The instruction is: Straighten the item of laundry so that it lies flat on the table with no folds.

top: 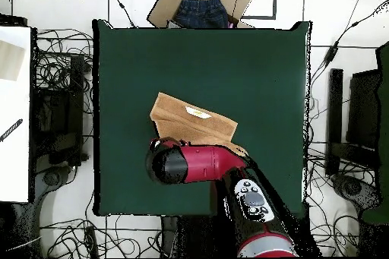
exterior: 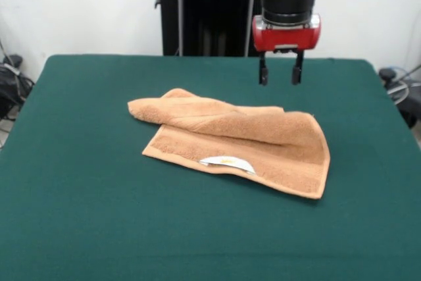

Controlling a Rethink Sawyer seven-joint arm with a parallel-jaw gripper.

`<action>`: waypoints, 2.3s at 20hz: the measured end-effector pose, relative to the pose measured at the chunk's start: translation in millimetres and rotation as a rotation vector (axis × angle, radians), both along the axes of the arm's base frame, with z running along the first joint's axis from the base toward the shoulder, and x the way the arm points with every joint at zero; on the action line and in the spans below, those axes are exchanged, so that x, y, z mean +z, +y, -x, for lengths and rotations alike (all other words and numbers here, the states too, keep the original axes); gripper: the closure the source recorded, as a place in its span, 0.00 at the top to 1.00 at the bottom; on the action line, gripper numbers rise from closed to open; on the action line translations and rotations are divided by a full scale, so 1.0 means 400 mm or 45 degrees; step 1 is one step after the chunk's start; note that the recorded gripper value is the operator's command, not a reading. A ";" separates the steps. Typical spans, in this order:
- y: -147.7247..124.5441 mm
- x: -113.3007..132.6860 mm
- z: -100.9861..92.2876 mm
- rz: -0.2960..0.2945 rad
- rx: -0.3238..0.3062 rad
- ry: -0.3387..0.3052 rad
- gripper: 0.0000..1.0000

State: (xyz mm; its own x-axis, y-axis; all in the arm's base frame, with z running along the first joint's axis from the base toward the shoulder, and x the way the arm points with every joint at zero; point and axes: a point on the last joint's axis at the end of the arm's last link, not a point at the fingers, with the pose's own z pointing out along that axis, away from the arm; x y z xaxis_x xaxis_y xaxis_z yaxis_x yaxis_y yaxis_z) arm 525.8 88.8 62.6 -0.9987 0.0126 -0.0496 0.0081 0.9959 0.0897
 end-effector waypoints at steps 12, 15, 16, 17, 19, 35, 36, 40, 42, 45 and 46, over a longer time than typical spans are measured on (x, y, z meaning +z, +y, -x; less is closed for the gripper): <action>0.006 -0.035 -0.007 -0.021 -0.005 -0.138 1.00; 0.012 -0.060 0.001 -0.029 -0.007 -0.136 1.00; 0.015 -0.070 0.007 -0.029 -0.007 -0.131 1.00; 0.016 -0.087 0.019 -0.027 -0.007 -0.113 1.00; 0.017 -0.093 0.023 -0.027 -0.006 -0.107 1.00; 0.019 -0.216 0.104 -0.077 -0.043 0.011 1.00; 0.020 -0.218 0.106 -0.078 -0.044 0.011 1.00; 0.022 -0.228 0.109 -0.083 -0.047 0.004 1.00; 0.022 -0.230 0.110 -0.084 -0.048 -0.001 1.00; 0.024 -0.234 0.110 -0.082 -0.046 -0.010 1.00; 0.025 -0.235 0.110 -0.081 -0.045 -0.013 1.00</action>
State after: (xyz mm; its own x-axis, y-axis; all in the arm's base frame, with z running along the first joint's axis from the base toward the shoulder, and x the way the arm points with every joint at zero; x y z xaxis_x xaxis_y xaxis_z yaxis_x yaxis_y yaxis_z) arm 481.9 98.8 -31.2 -0.9970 0.0513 -0.0579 0.0419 0.9874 0.1528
